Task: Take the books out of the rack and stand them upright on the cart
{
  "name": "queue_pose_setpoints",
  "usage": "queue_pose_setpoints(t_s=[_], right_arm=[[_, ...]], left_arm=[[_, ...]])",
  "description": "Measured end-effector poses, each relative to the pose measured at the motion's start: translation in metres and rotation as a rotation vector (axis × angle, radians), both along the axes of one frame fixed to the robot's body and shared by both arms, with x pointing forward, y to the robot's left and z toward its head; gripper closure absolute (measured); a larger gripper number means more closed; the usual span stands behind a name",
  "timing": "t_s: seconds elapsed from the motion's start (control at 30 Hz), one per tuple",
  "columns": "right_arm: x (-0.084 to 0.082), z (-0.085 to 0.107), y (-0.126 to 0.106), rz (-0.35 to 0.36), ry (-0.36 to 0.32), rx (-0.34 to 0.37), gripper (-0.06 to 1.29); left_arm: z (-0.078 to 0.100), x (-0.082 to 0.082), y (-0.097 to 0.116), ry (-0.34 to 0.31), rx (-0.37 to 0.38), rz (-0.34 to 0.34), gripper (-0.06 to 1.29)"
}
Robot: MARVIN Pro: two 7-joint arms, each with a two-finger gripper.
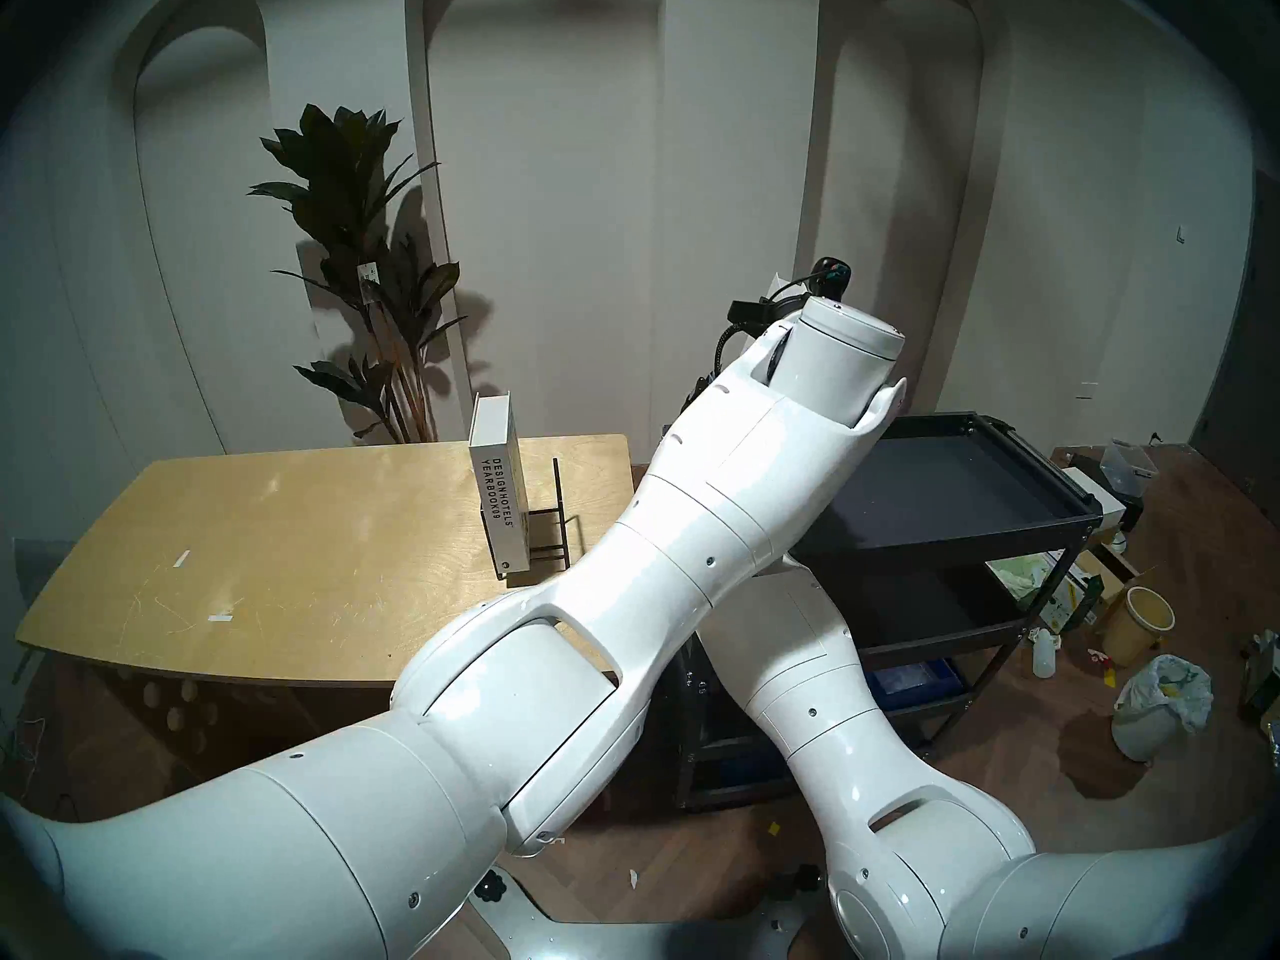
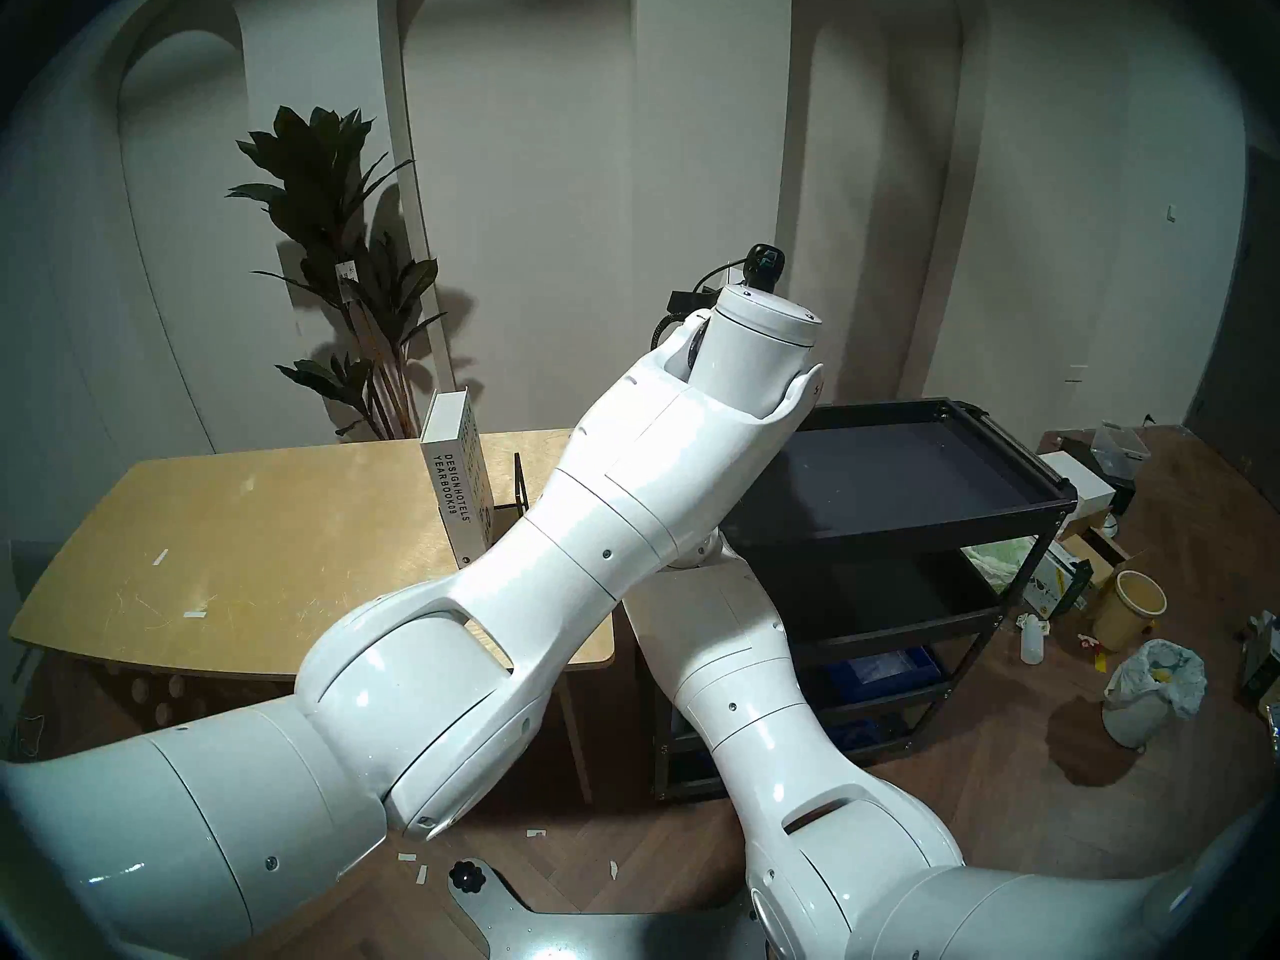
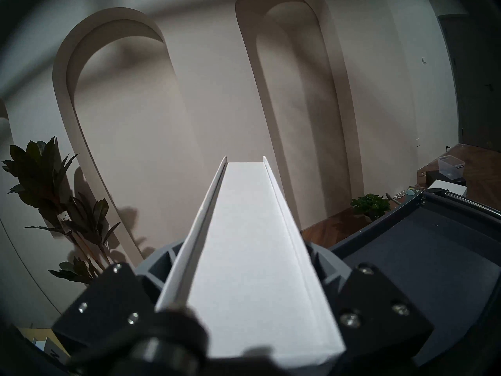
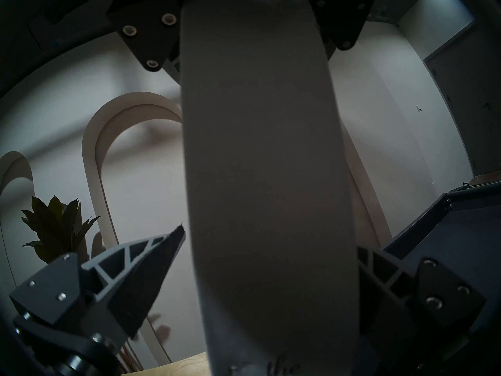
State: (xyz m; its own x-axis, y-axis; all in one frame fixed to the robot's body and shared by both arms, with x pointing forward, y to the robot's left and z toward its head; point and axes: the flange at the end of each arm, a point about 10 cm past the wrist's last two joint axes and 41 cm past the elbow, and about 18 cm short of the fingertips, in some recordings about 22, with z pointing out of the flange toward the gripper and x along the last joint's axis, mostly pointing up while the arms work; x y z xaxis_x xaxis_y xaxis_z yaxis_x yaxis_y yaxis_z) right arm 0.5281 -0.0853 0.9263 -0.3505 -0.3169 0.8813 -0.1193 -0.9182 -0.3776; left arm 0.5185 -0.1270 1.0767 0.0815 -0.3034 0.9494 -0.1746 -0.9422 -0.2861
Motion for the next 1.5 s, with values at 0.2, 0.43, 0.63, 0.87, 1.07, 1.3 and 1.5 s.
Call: queue_pose_setpoints(t_s=[0.2, 0.43, 0.63, 0.87, 1.07, 1.3, 1.5], right_arm=[[0.002, 0.002, -0.001, -0.018, 0.005, 0.014, 0.0], [0.003, 0.005, -0.002, -0.036, 0.014, 0.02, 0.05], [0.005, 0.008, -0.001, -0.047, 0.037, 0.023, 0.61], [0.009, 0.011, -0.002, -0.07, 0.087, 0.011, 0.67], [0.015, 0.017, -0.01, -0.093, 0.113, -0.015, 0.68], [0.026, 0.028, -0.036, -0.132, 0.124, -0.065, 0.68], [0.036, 0.039, -0.065, -0.152, 0.125, -0.118, 0.68]], left_arm=[[0.001, 0.0, 0.004, 0.002, -0.029, 0.002, 0.66], [0.002, 0.002, 0.007, -0.004, -0.054, 0.013, 0.67], [0.005, -0.001, 0.002, -0.017, -0.078, -0.007, 0.66], [0.029, -0.014, -0.01, -0.114, -0.112, -0.08, 0.0], [0.08, -0.033, -0.017, -0.246, -0.193, -0.147, 0.0], [0.157, -0.053, 0.001, -0.399, -0.343, -0.182, 0.0], [0.195, -0.052, 0.048, -0.481, -0.428, -0.138, 0.0]])
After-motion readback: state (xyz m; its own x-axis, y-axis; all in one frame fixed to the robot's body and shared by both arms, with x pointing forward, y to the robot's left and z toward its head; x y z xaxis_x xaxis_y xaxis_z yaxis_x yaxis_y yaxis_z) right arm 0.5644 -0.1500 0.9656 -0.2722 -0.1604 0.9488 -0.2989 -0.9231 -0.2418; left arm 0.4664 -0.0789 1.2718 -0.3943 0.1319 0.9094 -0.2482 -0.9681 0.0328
